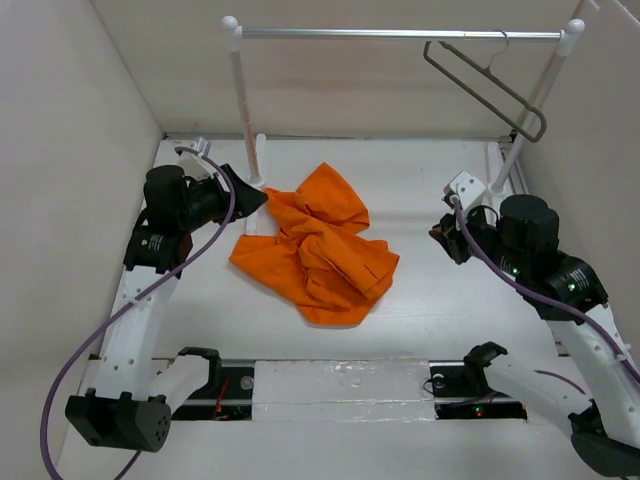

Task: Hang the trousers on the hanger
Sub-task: Flatten out the trousers at the center of the board.

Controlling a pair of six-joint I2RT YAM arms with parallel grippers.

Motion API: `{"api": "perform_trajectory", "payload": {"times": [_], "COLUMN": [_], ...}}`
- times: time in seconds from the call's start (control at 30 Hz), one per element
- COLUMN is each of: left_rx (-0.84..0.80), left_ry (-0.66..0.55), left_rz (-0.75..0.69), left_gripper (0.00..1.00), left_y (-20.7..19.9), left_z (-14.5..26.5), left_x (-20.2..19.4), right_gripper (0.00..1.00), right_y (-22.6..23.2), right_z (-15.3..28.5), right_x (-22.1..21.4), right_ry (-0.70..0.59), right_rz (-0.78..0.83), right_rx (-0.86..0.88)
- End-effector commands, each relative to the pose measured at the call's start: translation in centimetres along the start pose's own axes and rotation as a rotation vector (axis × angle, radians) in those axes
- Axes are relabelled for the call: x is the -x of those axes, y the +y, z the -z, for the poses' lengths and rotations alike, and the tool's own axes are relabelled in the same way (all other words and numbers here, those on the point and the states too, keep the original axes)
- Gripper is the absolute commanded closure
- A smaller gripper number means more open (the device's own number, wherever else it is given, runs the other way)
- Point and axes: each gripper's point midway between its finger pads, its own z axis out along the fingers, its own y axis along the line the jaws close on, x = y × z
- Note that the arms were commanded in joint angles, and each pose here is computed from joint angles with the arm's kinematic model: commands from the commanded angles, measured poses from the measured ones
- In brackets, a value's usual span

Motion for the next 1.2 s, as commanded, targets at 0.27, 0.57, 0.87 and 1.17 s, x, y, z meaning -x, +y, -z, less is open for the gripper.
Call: {"api": "perform_trajectory", "payload": {"times": [0.27, 0.57, 0.87, 1.17], "left_rx": [-0.301, 0.132, 0.317, 0.260], "left_ry": [-0.195, 0.067, 0.338, 0.511], "left_rz": [-0.144, 0.040, 0.238, 0.264], "left_gripper": [0.78, 0.71, 0.48, 0.39], "left_y": [-14.2, 0.0, 8.2, 7.9], "left_z": [-1.5, -6.5, -3.2, -3.8], "left_x": [10.8, -7.9, -21.2, -26.9], "right_gripper": [1.00, 0.35, 0.21, 0.23], "right_y": [-0.1, -0.8, -2.0, -3.4], "right_z": [-3.5, -10.0, -16.0, -20.1], "right_x": [-4.1, -11.7, -15.2, -18.7], "right_ry": [0.100, 0.232, 0.226, 0.227], "right_rz": [-0.010, -0.125, -0.239, -0.329], "right_rx": [0.009, 0.042, 0.060, 0.056]}}
